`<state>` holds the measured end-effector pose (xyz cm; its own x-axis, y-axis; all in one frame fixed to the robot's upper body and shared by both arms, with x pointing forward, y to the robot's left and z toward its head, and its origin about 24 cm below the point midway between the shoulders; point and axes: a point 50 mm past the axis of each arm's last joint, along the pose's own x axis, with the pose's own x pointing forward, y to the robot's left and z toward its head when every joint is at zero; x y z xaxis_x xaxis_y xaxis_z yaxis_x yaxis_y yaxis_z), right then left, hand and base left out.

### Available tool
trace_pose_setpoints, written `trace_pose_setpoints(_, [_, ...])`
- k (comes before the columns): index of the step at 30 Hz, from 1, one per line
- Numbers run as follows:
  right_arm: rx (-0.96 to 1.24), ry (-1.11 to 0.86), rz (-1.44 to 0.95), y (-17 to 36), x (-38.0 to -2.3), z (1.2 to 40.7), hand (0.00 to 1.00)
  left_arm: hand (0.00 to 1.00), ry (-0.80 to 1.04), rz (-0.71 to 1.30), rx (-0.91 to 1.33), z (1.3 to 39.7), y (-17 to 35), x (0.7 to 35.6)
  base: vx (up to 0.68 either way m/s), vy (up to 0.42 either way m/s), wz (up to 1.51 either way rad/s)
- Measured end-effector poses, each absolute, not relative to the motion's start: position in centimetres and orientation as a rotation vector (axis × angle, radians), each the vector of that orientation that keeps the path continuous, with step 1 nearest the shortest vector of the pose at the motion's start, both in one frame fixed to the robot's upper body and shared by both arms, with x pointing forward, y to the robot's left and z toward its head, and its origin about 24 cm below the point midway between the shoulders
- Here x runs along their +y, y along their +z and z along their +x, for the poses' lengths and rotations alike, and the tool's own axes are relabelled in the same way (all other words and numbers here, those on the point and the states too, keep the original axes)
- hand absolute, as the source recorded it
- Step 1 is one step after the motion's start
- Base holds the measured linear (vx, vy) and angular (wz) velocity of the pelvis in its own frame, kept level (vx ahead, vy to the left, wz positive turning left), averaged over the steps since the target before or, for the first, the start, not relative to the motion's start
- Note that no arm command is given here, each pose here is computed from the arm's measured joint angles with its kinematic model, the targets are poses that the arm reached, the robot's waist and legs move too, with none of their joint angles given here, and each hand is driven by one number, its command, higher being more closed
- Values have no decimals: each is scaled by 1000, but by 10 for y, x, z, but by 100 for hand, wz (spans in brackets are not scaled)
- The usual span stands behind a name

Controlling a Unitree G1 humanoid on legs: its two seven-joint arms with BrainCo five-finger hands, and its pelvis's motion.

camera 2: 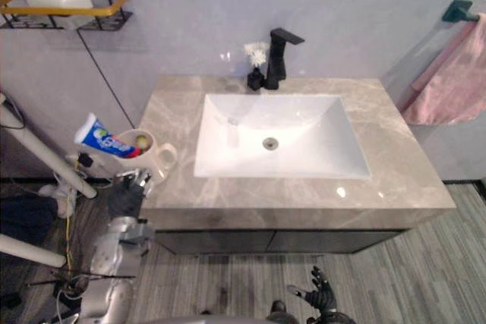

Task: Organize washtable

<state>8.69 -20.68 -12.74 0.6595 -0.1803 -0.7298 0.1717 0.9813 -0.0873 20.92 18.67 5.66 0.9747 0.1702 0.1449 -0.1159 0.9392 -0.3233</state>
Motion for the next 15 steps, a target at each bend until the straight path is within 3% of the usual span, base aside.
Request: trace_pose_setpoints(15, [817, -194, -17, -126, -209, 91, 0, 100, 126, -305, -172, 209, 56, 188, 0, 0, 0])
